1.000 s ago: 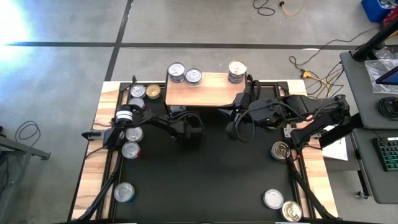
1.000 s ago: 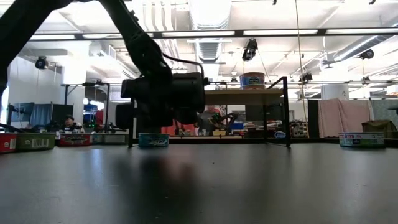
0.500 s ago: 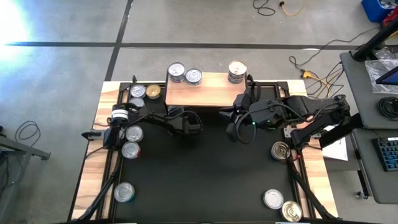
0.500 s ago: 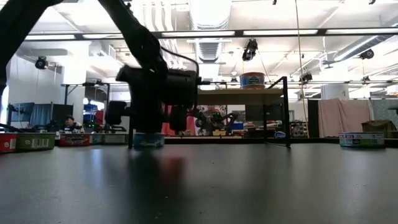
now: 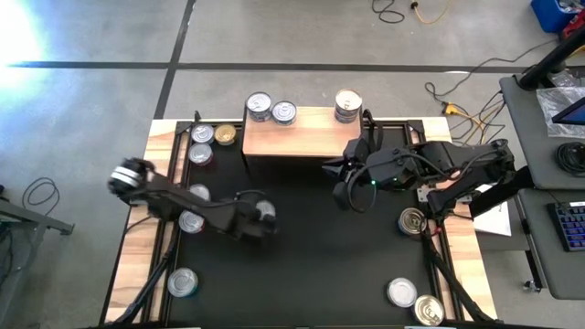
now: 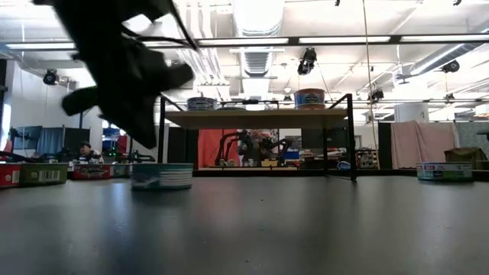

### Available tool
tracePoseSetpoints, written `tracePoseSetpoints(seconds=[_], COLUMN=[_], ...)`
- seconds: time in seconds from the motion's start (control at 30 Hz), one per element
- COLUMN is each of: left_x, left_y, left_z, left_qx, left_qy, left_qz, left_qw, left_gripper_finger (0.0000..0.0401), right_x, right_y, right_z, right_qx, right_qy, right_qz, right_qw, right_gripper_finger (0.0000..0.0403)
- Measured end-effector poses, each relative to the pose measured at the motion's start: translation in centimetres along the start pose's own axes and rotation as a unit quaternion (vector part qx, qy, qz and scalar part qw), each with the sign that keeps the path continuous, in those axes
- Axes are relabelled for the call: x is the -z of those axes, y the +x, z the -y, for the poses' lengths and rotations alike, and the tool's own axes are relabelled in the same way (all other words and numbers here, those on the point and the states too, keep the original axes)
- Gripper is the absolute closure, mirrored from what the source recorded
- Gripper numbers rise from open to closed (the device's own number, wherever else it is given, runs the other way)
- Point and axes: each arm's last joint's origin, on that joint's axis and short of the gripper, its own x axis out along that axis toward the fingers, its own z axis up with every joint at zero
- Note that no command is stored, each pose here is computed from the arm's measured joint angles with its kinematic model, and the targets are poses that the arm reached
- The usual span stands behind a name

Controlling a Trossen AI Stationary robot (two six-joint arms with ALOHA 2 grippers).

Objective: Stack canned seafood by type on shelf
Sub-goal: Stack the green-blue tuna can on the shelf

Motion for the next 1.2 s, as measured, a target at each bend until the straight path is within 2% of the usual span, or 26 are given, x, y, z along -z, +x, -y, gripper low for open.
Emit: tracePoseSetpoints(seconds=[0.1,0.17,0.33,0.43,0.5,0.6,0.67,0.77,0.8,0.9,0.97,1.0,1.13,1.2], left_x=[-0.2,-0.4,0.0,0.4,0.5,0.6,0.7,0.8,0.8,0.6,0.9,1.0,1.8,2.2], left_y=[-1.2,-1.4,-0.9,0.2,0.9,1.5,1.8,2.4,2.7,3.7,4.3,4.4,3.8,3.2], left_z=[-2.2,-3.7,-6.9,-8.8,-9.6,-10.2,-10.0,-9.7,-9.6,-9.2,-9.1,-8.8,-6.6,-5.3], left_qx=[0.044,0.074,0.125,0.108,0.094,0.088,0.100,0.127,0.136,0.139,0.146,0.160,0.276,0.307], left_qy=[-0.008,0.014,0.137,0.211,0.248,0.323,0.388,0.457,0.461,0.444,0.439,0.438,0.402,0.385], left_qz=[-0.024,-0.029,-0.002,0.032,0.045,0.056,0.063,0.068,0.068,0.074,0.054,0.034,-0.072,-0.087], left_qw=[0.999,0.997,0.983,0.971,0.963,0.941,0.914,0.878,0.874,0.882,0.885,0.884,0.870,0.866], left_gripper_finger=[0.0399,0.0399,0.0399,0.0399,0.0399,0.0400,0.0400,0.0400,0.0400,0.0400,0.0400,0.0400,0.0400,0.0400], right_x=[0.0,-0.1,-0.7,-0.7,-0.1,1.5,2.3,2.5,2.5,2.6,2.8,3.0,3.4,3.4], right_y=[0.0,0.0,0.7,2.2,3.6,6.1,7.7,8.9,9.0,8.7,8.4,7.9,5.8,5.1], right_z=[0.0,0.1,-0.6,-1.7,-2.5,-3.6,-4.6,-5.9,-6.3,-6.6,-6.7,-6.6,-6.9,-7.1], right_qx=[0.001,0.003,-0.008,-0.018,-0.016,-0.040,-0.100,-0.166,-0.171,-0.151,-0.136,-0.131,-0.118,-0.105], right_qy=[-0.010,-0.022,-0.045,-0.075,-0.097,-0.121,-0.125,-0.118,-0.119,-0.122,-0.122,-0.122,-0.101,-0.079], right_qz=[0.001,0.003,0.039,0.055,0.043,-0.008,-0.034,-0.023,-0.014,-0.003,-0.009,-0.016,-0.033,-0.028], right_qw=[1.000,1.000,0.998,0.996,0.994,0.992,0.987,0.979,0.978,0.981,0.983,0.984,0.987,0.991], right_gripper_finger=[0.0360,0.0359,0.0346,0.0330,0.0319,0.0304,0.0295,0.0285,0.0282,0.0274,0.0270,0.0268,0.0261,0.0254])
